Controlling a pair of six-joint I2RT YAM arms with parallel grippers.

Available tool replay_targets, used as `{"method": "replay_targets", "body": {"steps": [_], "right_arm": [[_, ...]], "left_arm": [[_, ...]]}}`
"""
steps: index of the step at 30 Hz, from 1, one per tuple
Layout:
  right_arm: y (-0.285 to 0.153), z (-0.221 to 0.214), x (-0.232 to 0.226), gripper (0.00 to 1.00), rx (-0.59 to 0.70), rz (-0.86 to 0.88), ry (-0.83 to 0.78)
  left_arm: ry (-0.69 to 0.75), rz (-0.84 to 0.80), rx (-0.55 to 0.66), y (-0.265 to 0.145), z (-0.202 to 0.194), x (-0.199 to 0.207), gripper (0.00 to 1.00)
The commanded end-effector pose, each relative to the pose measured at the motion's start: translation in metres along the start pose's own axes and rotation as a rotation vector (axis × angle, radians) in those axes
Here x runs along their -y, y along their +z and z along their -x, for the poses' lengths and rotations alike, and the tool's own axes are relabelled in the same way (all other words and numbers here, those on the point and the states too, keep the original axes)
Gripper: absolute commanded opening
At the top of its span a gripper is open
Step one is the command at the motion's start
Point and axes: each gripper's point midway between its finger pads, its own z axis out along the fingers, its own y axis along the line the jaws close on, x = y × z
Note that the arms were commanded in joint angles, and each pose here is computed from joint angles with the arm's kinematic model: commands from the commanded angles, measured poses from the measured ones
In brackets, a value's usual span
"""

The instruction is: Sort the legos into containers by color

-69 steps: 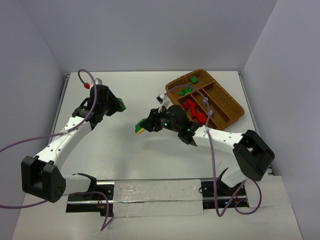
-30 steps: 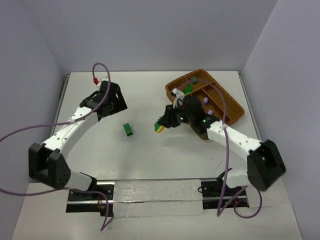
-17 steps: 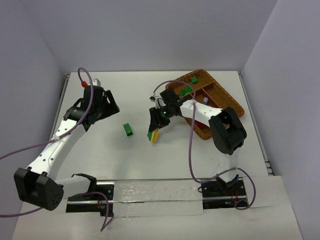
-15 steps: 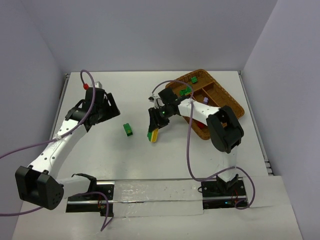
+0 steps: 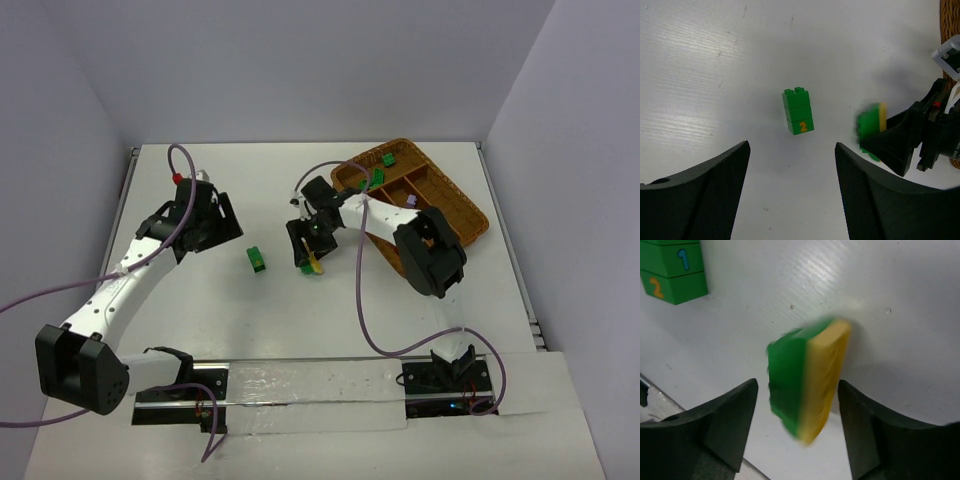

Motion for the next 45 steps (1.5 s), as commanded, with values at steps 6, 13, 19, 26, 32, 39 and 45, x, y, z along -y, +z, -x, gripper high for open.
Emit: {"method": "replay_targets", "body": {"steps": [6, 13, 19, 26, 32, 39, 45], "right_arm": [[-0.021, 0.029, -0.001, 1.00, 0.198, -0.074, -0.008], [-0.036, 0.017, -0.008, 1.00, 0.256, -0.038, -0.034], [-0.033, 0.010, -0.010, 1.00, 0.235, -0.021, -0.065], [-0.016, 0.014, -0.018, 0.98, 0.209, -0.018, -0.077], [-0.004, 0.023, -0.011, 0.93, 0.233, -0.081, -0.053], [0.005, 0.024, -0.007, 0.84, 0.239, -0.093, -0.045], [0.007, 0.024, -0.005, 0.71, 0.238, -0.104, -0.044]], "left_arm": [[-0.002, -0.007, -0.007, 0.014, -0.001, 0.003, 0.75], [0.002, -0.009, -0.012, 0.015, -0.002, 0.003, 0.75], [0.006, -0.032, -0.024, 0.018, -0.003, 0.008, 0.75], [0.000, -0.023, -0.020, 0.017, -0.003, 0.006, 0.75], [-0.003, -0.025, -0.025, 0.017, -0.007, 0.005, 0.76], [-0.007, -0.070, -0.057, 0.019, -0.012, 0.014, 0.76], [-0.007, -0.068, -0.052, 0.015, -0.011, 0.013, 0.76]]}}
